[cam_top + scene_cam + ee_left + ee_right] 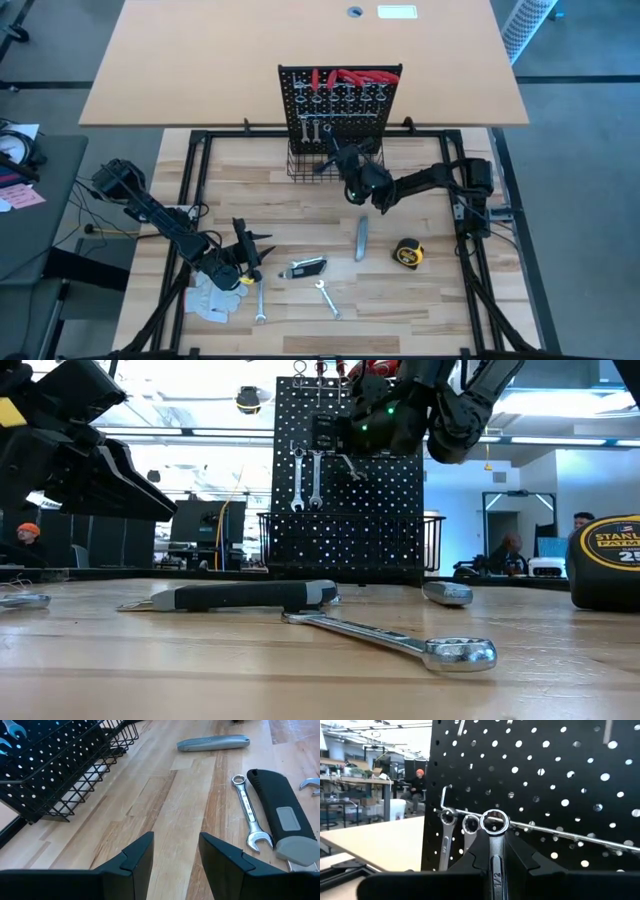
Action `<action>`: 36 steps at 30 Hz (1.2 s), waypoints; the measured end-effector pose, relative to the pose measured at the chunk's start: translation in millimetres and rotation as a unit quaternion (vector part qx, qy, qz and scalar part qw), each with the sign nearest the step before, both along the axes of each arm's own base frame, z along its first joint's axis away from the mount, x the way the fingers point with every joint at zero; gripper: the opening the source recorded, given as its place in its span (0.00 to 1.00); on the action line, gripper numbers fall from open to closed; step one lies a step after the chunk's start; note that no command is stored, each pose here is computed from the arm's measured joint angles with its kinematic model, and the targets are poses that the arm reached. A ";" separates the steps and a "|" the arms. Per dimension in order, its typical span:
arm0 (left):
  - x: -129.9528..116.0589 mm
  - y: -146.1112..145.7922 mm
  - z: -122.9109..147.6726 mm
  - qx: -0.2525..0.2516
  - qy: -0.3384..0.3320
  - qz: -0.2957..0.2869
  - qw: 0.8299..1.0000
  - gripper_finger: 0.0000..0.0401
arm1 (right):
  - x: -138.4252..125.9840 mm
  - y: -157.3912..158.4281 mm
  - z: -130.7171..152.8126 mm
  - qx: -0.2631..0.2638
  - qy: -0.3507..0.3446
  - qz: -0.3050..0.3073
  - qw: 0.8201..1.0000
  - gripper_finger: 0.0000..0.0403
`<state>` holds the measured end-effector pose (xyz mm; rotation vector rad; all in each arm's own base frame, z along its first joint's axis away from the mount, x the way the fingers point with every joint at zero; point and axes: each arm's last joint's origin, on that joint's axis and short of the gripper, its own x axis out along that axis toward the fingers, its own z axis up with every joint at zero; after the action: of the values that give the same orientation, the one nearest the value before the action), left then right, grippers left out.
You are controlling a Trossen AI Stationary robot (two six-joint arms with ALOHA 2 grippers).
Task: Hang tools onto peg board
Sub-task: Hang the silver wrench on the pegboard
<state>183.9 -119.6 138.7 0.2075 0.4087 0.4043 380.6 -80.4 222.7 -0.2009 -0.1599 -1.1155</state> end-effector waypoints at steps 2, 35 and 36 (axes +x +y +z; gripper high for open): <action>0.0 0.0 -0.1 0.000 0.000 0.000 1.000 0.38 | -0.1 -0.4 0.0 0.000 0.000 -0.001 1.000 0.08; 0.1 0.0 0.0 0.000 -0.001 0.000 1.000 0.38 | 6.4 -37.4 -4.8 0.045 0.053 -0.028 0.997 0.17; 0.1 0.0 0.1 0.000 -0.001 0.000 1.000 0.38 | 6.8 -36.6 -5.5 0.045 0.058 -0.028 0.997 0.18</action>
<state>184.0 -119.6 138.7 0.2067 0.4076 0.4052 387.4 -117.0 217.2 -0.1890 -0.0012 -1.1602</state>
